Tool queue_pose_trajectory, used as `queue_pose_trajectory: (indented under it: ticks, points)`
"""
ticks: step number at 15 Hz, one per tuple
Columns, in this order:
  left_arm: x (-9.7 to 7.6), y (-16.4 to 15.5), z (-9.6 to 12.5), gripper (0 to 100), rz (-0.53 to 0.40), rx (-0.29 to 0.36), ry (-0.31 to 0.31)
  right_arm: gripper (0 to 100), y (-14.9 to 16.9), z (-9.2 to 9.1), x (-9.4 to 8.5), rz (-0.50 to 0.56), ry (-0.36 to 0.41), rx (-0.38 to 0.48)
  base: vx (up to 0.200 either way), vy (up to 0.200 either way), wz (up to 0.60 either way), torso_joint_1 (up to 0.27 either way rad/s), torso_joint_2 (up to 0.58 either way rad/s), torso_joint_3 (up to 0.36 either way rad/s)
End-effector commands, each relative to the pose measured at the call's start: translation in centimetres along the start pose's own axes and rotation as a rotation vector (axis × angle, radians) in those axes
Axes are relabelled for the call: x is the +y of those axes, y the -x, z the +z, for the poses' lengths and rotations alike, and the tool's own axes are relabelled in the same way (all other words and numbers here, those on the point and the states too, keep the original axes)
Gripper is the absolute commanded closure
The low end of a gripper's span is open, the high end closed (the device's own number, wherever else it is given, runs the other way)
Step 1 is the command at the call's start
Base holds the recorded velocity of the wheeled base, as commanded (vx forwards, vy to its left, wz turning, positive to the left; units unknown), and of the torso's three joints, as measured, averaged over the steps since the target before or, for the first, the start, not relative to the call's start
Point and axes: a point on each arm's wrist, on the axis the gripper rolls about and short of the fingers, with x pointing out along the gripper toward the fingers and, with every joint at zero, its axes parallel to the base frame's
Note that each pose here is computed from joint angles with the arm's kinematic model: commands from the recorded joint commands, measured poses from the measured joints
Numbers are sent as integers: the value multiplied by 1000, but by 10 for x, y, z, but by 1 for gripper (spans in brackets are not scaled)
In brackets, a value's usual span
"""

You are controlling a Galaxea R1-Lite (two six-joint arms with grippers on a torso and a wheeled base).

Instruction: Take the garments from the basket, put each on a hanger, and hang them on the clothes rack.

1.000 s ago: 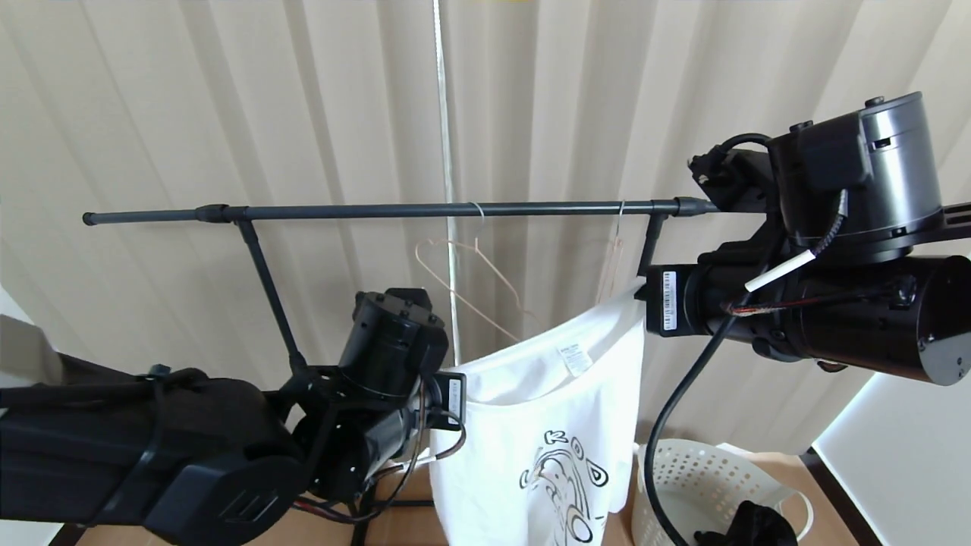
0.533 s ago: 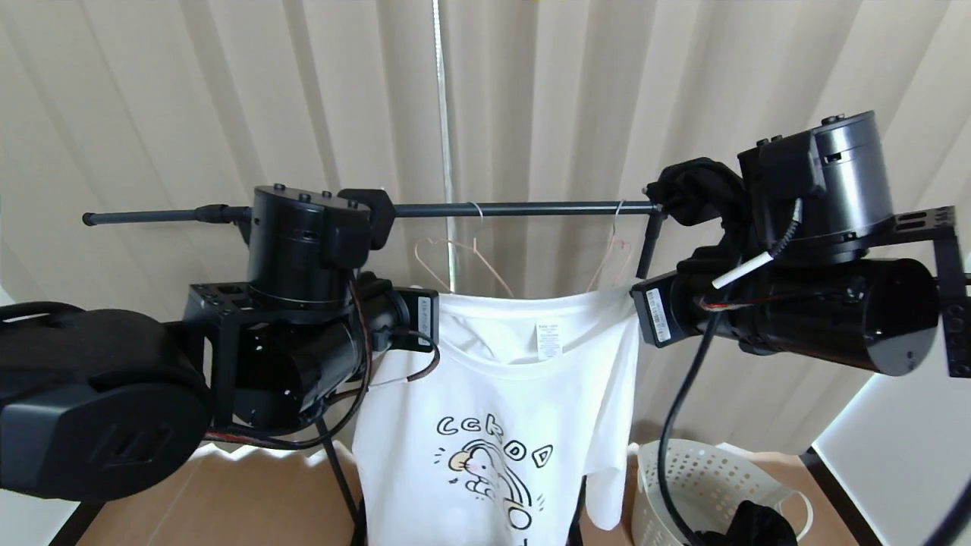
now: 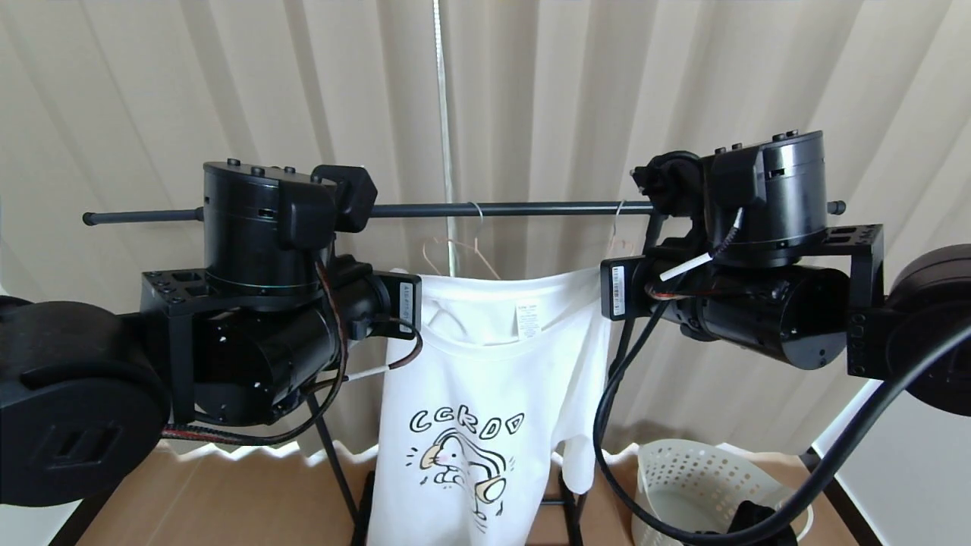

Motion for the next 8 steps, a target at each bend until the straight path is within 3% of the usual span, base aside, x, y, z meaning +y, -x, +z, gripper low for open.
queue_pose_trajectory:
  ticks: [1,8]
  points:
    - [0,0,4,100,9,-13,7,100,0,4,-4,-9,-13,-19,0,0,0,0,0,0]
    - [3,1,17,100,76,-60,31,100,17,16,-10,-7,-46,-68,0,0,0,0,0,0]
